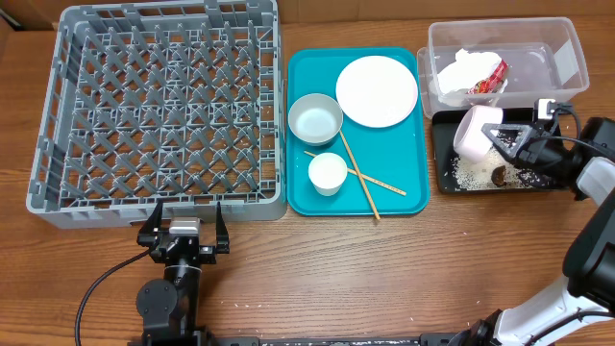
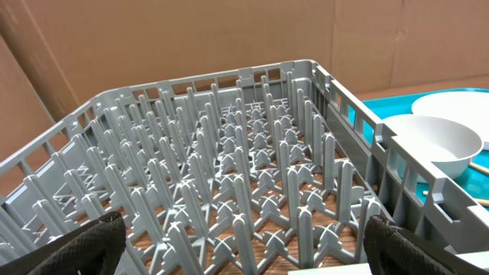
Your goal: Sort waste into correct bins and load items into the dishwasher
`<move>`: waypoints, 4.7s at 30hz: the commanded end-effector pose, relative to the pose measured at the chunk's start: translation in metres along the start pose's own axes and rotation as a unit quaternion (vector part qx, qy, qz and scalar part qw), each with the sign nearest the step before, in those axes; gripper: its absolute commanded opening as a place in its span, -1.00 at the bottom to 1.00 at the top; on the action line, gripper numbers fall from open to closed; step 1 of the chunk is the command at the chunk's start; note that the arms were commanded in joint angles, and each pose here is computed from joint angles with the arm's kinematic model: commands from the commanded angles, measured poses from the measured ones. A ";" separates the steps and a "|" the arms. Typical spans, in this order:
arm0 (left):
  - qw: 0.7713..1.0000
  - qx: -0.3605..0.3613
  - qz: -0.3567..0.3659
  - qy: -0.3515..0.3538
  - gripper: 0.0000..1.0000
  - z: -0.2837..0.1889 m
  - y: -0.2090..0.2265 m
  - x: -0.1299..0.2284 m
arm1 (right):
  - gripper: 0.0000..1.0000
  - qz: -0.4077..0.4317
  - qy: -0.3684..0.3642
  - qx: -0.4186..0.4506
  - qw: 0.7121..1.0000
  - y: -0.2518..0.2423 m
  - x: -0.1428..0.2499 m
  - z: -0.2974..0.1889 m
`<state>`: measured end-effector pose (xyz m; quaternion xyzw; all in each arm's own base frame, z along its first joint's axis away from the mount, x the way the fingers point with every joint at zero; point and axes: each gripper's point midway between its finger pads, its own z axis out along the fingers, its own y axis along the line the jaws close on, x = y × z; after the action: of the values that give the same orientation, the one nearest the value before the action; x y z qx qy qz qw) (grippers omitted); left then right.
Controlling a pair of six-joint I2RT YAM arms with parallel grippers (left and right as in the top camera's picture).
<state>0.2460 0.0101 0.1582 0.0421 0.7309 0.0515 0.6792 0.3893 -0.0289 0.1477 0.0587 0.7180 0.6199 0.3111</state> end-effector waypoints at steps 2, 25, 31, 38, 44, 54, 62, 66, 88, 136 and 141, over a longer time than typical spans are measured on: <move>1.000 -0.004 0.009 0.000 1.00 0.000 0.002 0.001 | -0.92 0.093 -0.014 -0.022 0.995 0.013 -0.015 -0.014; 1.000 -0.004 0.009 0.000 1.00 0.000 0.002 0.001 | -0.92 0.252 -0.030 0.001 0.967 0.011 -0.042 -0.015; 1.000 -0.004 0.009 0.000 0.99 0.000 0.002 0.001 | -0.93 0.256 -0.030 0.001 0.966 0.013 -0.046 -0.013; 1.000 -0.004 0.009 0.000 1.00 0.000 0.002 0.001 | -0.93 0.188 0.004 -0.024 0.982 0.033 -0.046 -0.007; 1.000 -0.004 0.009 0.000 0.99 0.000 0.002 0.001 | -0.93 0.076 0.025 -0.030 0.996 0.067 -0.050 0.009; 1.000 -0.004 0.009 0.000 1.00 0.000 0.002 0.001 | -0.93 0.106 0.022 -0.026 0.994 0.089 -0.057 0.008; 1.000 -0.004 0.009 0.000 0.99 0.000 0.002 0.001 | -0.93 0.036 0.023 -0.026 0.999 0.148 -0.056 0.004; 1.000 -0.004 0.009 0.000 1.00 0.000 0.002 0.001 | -0.92 0.006 0.052 -0.040 0.998 0.162 -0.045 0.030; 1.000 -0.004 0.009 0.000 1.00 0.000 0.002 0.001 | -0.92 0.073 0.027 0.112 0.991 0.077 0.003 0.138; 1.000 -0.004 0.009 0.000 1.00 0.000 0.002 0.001 | -0.30 -0.054 0.230 0.501 0.833 0.004 0.104 0.199; 1.000 -0.004 0.009 0.000 1.00 0.000 0.002 0.001 | -0.22 -0.041 0.243 0.483 0.840 0.050 0.104 0.198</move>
<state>0.2460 0.0102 0.1581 0.0420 0.7311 0.0516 0.6791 0.3967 0.1898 0.1092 0.0249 0.9869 0.1461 0.0632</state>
